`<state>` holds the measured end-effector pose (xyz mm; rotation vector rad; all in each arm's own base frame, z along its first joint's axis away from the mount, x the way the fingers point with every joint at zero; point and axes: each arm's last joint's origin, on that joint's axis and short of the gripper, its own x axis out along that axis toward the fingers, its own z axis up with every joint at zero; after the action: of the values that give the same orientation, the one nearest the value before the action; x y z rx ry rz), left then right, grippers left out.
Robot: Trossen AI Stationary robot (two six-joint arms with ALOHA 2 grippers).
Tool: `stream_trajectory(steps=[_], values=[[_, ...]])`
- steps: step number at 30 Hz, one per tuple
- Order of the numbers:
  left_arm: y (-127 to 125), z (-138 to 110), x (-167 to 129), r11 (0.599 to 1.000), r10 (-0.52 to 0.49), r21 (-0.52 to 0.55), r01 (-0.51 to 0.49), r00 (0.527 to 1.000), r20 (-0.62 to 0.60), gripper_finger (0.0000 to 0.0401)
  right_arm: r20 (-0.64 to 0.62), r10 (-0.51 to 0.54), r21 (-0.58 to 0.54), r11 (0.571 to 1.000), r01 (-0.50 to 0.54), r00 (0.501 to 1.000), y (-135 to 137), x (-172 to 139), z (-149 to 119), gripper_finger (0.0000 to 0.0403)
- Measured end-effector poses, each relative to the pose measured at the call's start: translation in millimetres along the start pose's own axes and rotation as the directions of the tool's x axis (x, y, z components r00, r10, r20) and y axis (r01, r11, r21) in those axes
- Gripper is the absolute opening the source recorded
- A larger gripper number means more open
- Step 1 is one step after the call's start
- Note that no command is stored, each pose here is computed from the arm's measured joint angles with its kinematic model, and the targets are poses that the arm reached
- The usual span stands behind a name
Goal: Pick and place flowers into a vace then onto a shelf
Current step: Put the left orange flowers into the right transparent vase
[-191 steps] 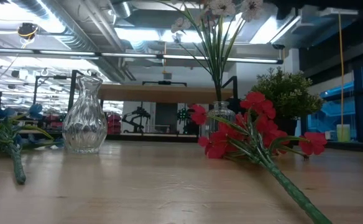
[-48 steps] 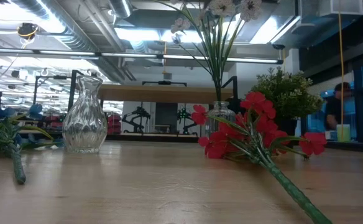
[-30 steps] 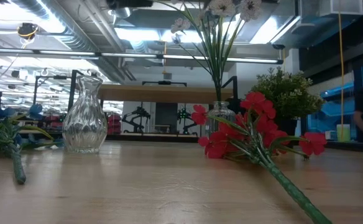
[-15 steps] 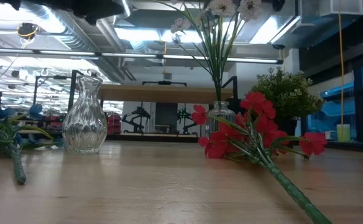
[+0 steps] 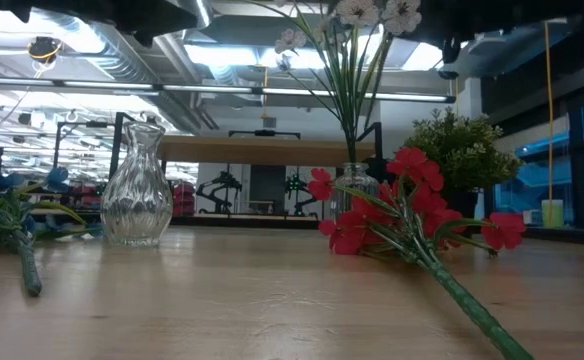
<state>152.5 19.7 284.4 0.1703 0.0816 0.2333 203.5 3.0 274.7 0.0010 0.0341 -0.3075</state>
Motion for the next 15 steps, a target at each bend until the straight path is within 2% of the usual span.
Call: stream_trajectory(steps=[10,15], values=[[0,0,0,1.0,0.003,-0.011,-0.004,1.0,-0.002,0.0001,0.001,0.011,0.041,0.999,-0.011,1.0,-1,-2,-22,0.0006],[0,-1,2,1.0,0.016,-0.017,-0.016,1.0,-0.01,0.0002,-0.01,0.037,0.043,0.998,-0.037,0.999,3,6,-29,0.0006]])
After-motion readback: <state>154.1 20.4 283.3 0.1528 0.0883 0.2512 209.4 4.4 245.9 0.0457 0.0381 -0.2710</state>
